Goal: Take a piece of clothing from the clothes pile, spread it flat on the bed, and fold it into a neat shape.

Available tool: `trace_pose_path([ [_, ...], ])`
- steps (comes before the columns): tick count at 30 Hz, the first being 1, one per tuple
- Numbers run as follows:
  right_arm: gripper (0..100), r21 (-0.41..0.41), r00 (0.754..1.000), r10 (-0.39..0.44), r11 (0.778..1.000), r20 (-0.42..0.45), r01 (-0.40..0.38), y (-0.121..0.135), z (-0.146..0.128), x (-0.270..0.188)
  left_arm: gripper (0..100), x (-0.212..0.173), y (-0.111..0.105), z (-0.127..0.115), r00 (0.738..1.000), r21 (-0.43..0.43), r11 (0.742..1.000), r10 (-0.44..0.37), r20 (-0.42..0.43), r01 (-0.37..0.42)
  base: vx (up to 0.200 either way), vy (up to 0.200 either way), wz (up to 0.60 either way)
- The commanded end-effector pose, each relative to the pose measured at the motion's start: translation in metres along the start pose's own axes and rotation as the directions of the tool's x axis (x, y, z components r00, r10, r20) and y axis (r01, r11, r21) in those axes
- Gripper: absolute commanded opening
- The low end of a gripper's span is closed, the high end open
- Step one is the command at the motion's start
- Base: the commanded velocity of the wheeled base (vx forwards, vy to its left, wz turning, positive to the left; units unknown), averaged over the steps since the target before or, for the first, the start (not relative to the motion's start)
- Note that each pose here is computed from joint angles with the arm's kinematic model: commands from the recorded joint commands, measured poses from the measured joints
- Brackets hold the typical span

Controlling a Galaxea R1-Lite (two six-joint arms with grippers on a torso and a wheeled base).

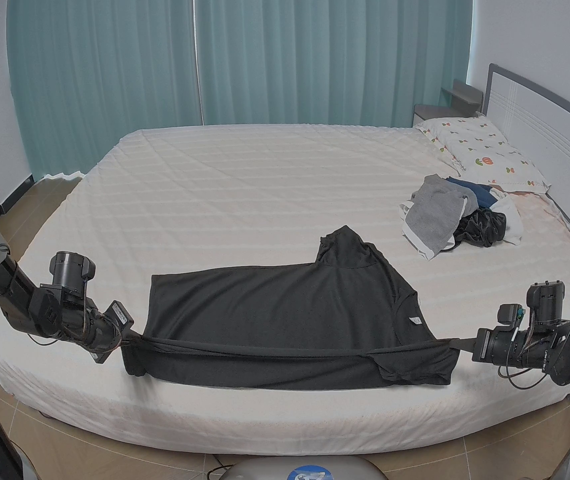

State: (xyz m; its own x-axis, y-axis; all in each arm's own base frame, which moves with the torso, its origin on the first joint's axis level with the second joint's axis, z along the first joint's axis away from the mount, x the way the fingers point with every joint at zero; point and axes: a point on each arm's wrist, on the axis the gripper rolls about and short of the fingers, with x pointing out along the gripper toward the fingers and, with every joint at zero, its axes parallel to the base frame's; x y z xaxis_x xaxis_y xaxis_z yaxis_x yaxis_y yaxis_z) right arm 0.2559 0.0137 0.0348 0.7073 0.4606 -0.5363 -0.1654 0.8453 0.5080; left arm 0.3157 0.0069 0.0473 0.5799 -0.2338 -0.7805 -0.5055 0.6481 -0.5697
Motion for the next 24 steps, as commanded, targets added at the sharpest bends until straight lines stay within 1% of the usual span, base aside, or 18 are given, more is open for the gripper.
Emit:
trace_pose_path([
  [1, 0, 0.014, 1.0, -0.009, 1.0, -0.02, 0.01, -0.009, 0.001, 0.017, 0, 0.019, 0.003, 0.004, 1.0, -0.058, 0.998, 0.015, -0.021, -0.017, 0.0, 0.0, 0.0],
  [4, 0, 0.021, 1.0, -0.021, 1.0, 0.004, 0.021, -0.016, 0.004, 0.027, 0, 0.026, -0.003, 0.012, 1.0, -0.132, 0.991, -0.001, -0.006, 0.0, 0.0, 0.0, 0.0],
  [6, 0, 0.027, 0.999, -0.028, 0.999, 0.027, 0.027, -0.021, 0.004, 0.033, 0, 0.029, -0.004, 0.013, 1.0, -0.151, 0.989, -0.004, -0.007, 0.003, 0.0, 0.0, 0.0],
  [7, 0, 0.027, 0.999, -0.028, 0.999, 0.027, 0.027, -0.021, 0.004, 0.033, 0, 0.029, -0.004, 0.013, 1.0, -0.151, 0.989, -0.004, -0.007, 0.003, 0.0, 0.0, 0.0],
  [8, 0, 0.031, 0.998, -0.029, 0.999, 0.053, 0.027, -0.026, 0.001, 0.042, 0, 0.034, -0.004, 0.012, 1.0, -0.148, 0.989, 0.002, -0.016, -0.004, 0.0, 0.0, 0.0],
  [11, 0, 0.031, 0.996, -0.03, 0.999, 0.078, 0.028, -0.031, -0.003, 0.051, 0, 0.038, -0.008, 0.011, 1.0, -0.14, 0.99, -0.001, -0.018, -0.002, 0.0, 0.0, 0.0],
  [13, 0, 0.033, 0.992, -0.046, 0.999, 0.115, 0.042, -0.038, -0.007, 0.061, 0, 0.044, -0.008, 0.013, 1.0, -0.139, 0.99, 0.008, -0.012, -0.009, 0.0, 0.0, 0.0],
  [15, 0, 0.036, 0.99, -0.051, 0.998, 0.132, 0.047, -0.041, -0.008, 0.066, 0, 0.045, -0.009, 0.014, 1.0, -0.14, 0.99, 0.006, -0.01, -0.007, 0.0, 0.0, 0.0],
  [21, 0, 0.063, 0.99, -0.043, 0.997, 0.136, 0.034, -0.039, -0.009, 0.069, 0, 0.049, -0.011, 0.017, 1.0, -0.137, 0.991, 0.009, 0.003, -0.009, 0.0, 0.0, 0.0],
  [24, 0, 0.063, 0.989, -0.032, 0.998, 0.145, 0.023, -0.037, -0.007, 0.072, 0, 0.05, -0.012, 0.019, 1.0, -0.134, 0.991, 0.006, 0.028, -0.003, 0.0, 0.0, 0.0],
])
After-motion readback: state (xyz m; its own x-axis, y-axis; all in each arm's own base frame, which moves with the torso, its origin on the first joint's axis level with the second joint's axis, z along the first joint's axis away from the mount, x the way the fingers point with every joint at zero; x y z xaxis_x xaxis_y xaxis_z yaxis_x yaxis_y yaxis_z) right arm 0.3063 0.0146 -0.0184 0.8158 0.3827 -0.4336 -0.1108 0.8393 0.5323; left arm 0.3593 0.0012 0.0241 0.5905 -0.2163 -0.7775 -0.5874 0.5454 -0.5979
